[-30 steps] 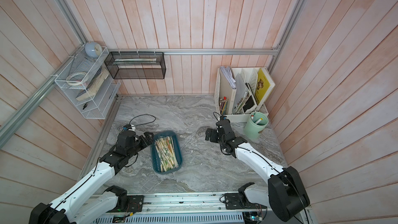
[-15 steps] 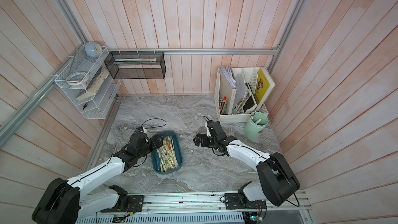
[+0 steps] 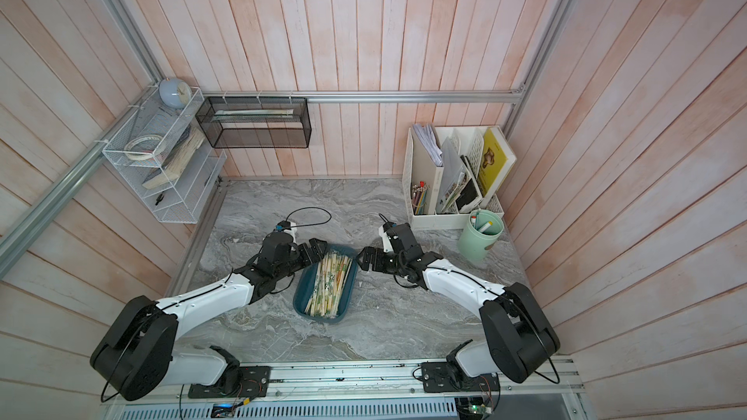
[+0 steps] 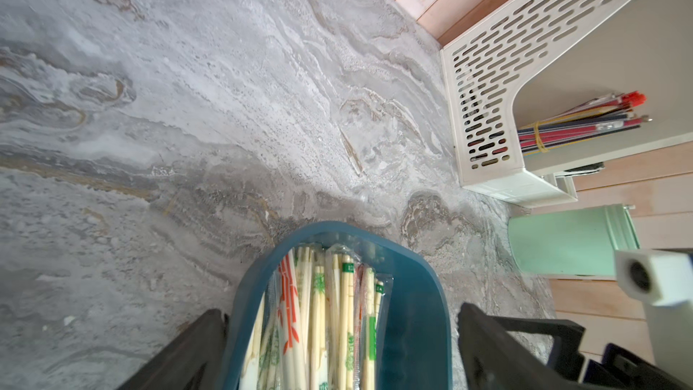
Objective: Take the paired disposable chopsticks out of the storage box
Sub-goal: Adjust the storage box at the center of the board.
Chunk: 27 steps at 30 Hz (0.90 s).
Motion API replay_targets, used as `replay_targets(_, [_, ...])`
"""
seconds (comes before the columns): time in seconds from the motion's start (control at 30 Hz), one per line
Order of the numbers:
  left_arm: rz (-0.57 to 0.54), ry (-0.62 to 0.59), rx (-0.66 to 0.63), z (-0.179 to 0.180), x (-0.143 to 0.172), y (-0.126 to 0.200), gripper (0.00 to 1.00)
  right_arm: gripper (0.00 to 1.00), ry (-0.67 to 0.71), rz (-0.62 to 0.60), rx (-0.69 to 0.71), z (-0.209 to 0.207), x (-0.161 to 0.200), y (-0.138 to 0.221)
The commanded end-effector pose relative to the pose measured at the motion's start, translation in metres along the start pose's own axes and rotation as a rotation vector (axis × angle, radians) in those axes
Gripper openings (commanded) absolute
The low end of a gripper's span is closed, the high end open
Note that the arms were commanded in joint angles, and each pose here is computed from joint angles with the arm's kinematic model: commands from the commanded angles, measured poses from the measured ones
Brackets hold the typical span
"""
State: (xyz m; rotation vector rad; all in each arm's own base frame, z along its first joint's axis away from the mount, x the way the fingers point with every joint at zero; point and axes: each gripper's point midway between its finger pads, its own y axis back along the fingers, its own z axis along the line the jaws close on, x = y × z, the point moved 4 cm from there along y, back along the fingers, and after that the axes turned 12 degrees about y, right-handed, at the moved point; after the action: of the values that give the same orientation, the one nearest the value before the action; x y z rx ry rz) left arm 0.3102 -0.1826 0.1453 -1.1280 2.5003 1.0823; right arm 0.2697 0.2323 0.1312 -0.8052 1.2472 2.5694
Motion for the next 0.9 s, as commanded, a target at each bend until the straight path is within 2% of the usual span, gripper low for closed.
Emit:
replay_targets(0.0, [-0.033, -0.023, -0.049, 0.015, 0.002, 0.017, 1.00, 0.98, 0.000, 0.058, -0.056, 0.014, 0.008, -0.008])
replay_targets(0.23, [-0.048, 0.034, -0.078, 0.039, 0.013, 0.041, 1.00, 0.98, -0.014, 0.126, -0.114, 0.027, 0.023, -0.015])
replay_targets(0.63, [-0.073, 0.076, -0.106, 0.045, 0.011, 0.039, 1.00, 0.98, -0.063, 0.115, -0.302, 0.060, -0.013, -0.044])
replay_targets(0.77, [-0.084, 0.097, -0.099, 0.044, 0.008, 0.037, 1.00, 0.98, -0.064, 0.093, -0.306, 0.063, -0.024, -0.044])
replay_targets(0.87, [-0.090, 0.101, -0.102, 0.044, 0.006, 0.037, 1.00, 0.97, -0.058, 0.078, -0.248, 0.054, -0.026, -0.038])
